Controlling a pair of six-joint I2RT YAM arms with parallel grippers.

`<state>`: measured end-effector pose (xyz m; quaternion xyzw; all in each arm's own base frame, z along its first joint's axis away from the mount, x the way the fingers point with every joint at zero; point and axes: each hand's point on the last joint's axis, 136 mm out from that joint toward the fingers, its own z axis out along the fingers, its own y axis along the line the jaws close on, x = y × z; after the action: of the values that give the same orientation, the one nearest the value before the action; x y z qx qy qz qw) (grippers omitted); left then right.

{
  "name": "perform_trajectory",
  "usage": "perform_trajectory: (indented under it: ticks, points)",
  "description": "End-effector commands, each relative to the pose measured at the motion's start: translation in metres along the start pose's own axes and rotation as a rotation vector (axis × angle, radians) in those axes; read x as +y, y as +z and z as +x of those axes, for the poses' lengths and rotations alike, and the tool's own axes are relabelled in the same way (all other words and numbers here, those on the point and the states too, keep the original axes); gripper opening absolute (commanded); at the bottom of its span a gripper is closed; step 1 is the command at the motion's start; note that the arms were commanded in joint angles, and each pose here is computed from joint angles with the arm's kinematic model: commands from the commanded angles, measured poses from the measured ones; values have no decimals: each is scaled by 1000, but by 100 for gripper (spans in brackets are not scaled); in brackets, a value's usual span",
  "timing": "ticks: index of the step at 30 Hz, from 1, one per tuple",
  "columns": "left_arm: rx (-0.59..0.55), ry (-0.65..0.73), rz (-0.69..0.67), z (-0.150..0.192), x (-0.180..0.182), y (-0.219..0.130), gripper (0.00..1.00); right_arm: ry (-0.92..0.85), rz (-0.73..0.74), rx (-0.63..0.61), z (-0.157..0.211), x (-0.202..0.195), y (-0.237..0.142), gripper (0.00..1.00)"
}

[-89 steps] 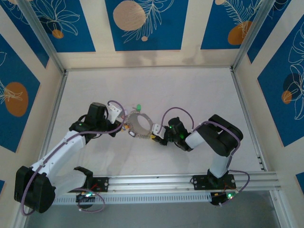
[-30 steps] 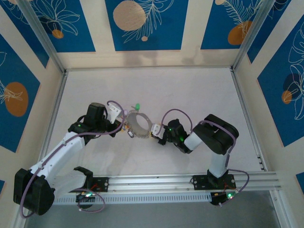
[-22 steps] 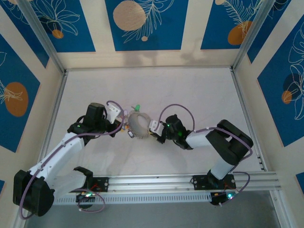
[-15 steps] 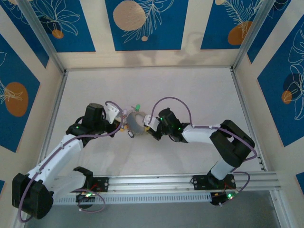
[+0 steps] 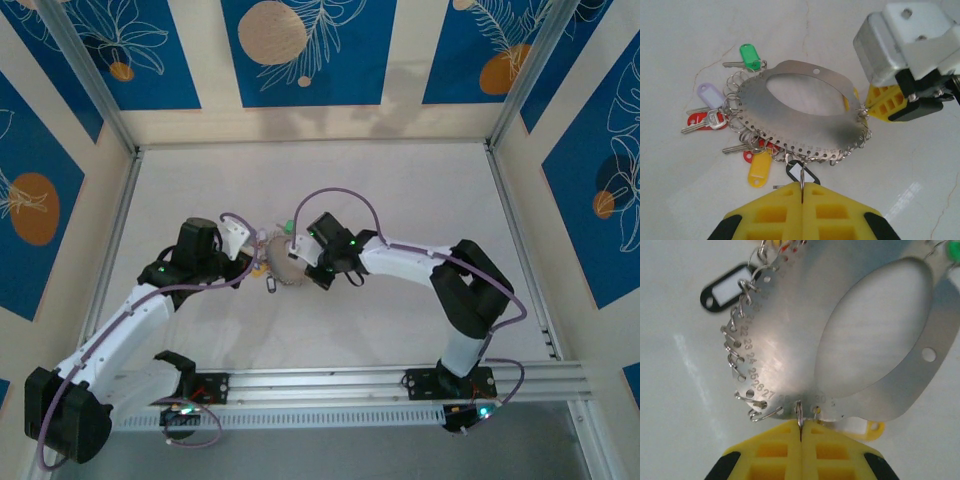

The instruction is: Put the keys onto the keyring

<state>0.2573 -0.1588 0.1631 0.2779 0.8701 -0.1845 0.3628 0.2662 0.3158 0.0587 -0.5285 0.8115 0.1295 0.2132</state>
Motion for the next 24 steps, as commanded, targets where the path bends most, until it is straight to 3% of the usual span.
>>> perform_trajectory:
  ticks: [1,8,20,24]
  points:
    - [0,2,-11,3,2,-2,0,31,-43,208,40,12,-5,0]
    - [5,2,-7,4,1,-1,0,17,-73,332,45,10,-7,0]
    - [10,3,-4,5,1,1,0,13,-115,278,39,14,7,6]
    - [12,1,2,5,0,2,0,-17,-96,333,47,14,10,0]
